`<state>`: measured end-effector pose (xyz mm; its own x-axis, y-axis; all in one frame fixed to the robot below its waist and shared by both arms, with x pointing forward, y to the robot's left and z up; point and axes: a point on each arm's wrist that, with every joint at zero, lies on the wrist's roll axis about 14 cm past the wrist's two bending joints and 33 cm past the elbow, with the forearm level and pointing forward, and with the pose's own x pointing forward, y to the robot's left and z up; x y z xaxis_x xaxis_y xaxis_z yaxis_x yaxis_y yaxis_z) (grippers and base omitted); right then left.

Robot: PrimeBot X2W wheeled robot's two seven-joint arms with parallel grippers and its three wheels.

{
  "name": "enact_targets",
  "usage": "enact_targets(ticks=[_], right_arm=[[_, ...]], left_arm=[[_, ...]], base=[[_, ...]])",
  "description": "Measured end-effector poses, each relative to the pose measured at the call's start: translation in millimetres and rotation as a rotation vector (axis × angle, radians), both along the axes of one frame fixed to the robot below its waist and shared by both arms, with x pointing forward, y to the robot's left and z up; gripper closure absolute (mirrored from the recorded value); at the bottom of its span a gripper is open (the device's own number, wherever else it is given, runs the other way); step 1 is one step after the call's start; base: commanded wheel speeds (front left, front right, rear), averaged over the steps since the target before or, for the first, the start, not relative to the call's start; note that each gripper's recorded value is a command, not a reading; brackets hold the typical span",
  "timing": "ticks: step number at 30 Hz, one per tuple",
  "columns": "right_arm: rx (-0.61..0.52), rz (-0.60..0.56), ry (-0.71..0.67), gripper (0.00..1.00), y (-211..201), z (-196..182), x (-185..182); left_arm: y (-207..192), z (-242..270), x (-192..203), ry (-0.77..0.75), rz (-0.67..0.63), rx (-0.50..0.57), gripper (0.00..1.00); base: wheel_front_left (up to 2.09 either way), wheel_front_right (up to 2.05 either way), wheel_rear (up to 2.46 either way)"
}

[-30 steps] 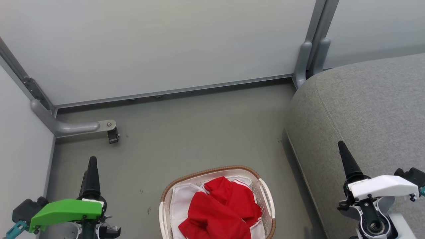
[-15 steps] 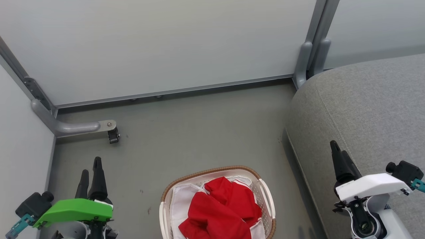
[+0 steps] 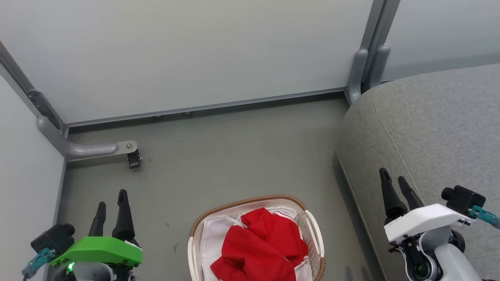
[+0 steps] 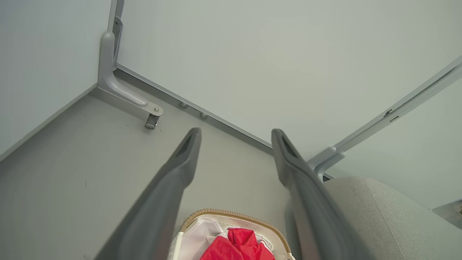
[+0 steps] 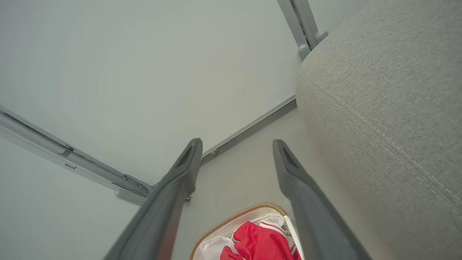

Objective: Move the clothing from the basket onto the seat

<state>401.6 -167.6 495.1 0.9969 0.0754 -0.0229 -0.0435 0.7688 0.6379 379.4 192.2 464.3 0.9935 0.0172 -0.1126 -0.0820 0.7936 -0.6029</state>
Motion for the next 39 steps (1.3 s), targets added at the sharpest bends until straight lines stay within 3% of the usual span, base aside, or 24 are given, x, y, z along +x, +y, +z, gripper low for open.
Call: enact_targets(ticks=[25, 39], right_arm=[[-0.263, 0.064, -0.042, 0.0, 19.7, -1.6, 6.7], [-0.368, 0.063, -0.063, 0.0, 19.4, -2.2, 5.0]], left_arm=[[-10.8, -2.5, -1.3, -0.02, -0.078, 0.275, 0.0], [-9.7, 0.1, -0.8, -0.04, -0.076, 0.377, 0.0]], base=[[0.0, 0.0, 0.0], [0.0, 0.0, 0.0]])
